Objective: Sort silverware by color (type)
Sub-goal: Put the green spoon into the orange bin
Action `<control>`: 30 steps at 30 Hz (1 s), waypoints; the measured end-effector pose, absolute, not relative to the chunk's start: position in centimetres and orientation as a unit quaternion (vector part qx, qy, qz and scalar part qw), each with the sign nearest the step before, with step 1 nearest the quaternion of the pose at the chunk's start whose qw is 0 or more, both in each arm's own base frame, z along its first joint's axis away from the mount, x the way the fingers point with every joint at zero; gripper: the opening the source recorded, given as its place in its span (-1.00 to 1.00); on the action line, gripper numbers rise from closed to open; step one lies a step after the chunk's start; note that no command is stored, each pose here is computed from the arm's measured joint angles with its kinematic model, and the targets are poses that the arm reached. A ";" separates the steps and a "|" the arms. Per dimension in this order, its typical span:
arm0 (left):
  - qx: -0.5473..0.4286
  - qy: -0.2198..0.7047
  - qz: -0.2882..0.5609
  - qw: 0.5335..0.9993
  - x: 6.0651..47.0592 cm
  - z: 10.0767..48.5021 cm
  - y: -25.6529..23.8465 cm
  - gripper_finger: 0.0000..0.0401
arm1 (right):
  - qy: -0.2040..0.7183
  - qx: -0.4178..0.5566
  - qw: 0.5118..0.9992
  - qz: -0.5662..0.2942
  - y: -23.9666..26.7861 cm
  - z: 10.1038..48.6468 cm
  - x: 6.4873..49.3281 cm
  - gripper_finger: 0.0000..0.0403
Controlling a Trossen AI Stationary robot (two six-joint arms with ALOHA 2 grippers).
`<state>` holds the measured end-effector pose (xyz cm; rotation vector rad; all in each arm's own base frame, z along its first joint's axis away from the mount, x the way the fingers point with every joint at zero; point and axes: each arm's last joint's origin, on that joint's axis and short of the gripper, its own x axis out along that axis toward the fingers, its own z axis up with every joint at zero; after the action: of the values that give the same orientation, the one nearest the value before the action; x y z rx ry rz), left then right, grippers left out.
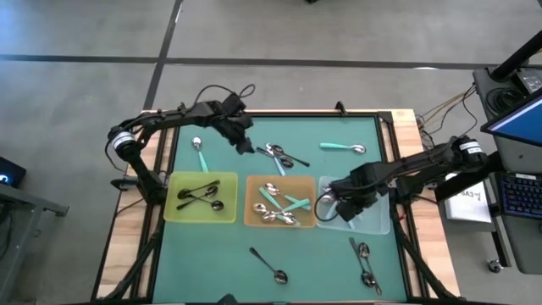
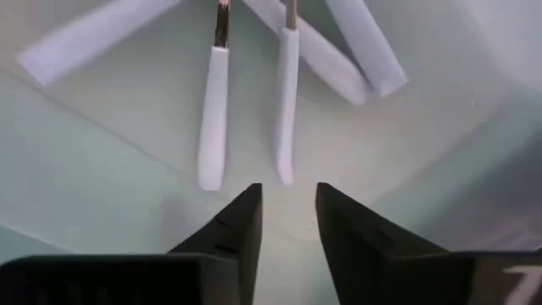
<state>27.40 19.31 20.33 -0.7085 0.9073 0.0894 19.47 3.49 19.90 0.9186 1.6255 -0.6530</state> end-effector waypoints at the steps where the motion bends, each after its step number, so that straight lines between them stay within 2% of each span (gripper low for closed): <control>1: -0.334 0.440 0.043 0.832 27.2 20.2 19.2 -0.40 | 0.687 0.386 0.551 -0.273 3.5 20.0 19.5 -0.44; 6: -0.305 0.526 0.137 0.782 25.9 19.4 18.9 -0.40 | 0.681 0.385 0.568 -0.257 3.6 20.8 20.0 -0.40; 11: -0.245 0.629 0.276 0.684 23.9 18.9 18.7 -0.40 | 0.657 0.379 0.597 -0.262 3.5 22.0 20.8 -0.40; 15: -0.226 0.669 0.337 0.623 22.4 18.3 18.1 -0.40 | 0.636 0.368 0.623 -0.269 3.4 23.0 21.4 -0.39; 20: -0.257 0.675 0.363 0.589 20.3 17.0 16.5 -0.40 | 0.619 0.352 0.650 -0.266 3.2 24.0 21.9 -0.39; 24: -0.299 0.640 0.412 0.576 18.5 16.2 15.1 -0.40 | 0.613 0.340 0.664 -0.259 2.7 24.4 22.2 -0.39; 30: -0.385 0.521 0.459 0.607 17.1 14.6 13.7 -0.40 | 0.608 0.326 0.676 -0.260 0.9 24.5 22.4 -0.39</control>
<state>17.12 13.72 14.62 -0.8897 1.2049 1.0616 22.36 0.85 24.49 0.7325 1.3670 -0.5851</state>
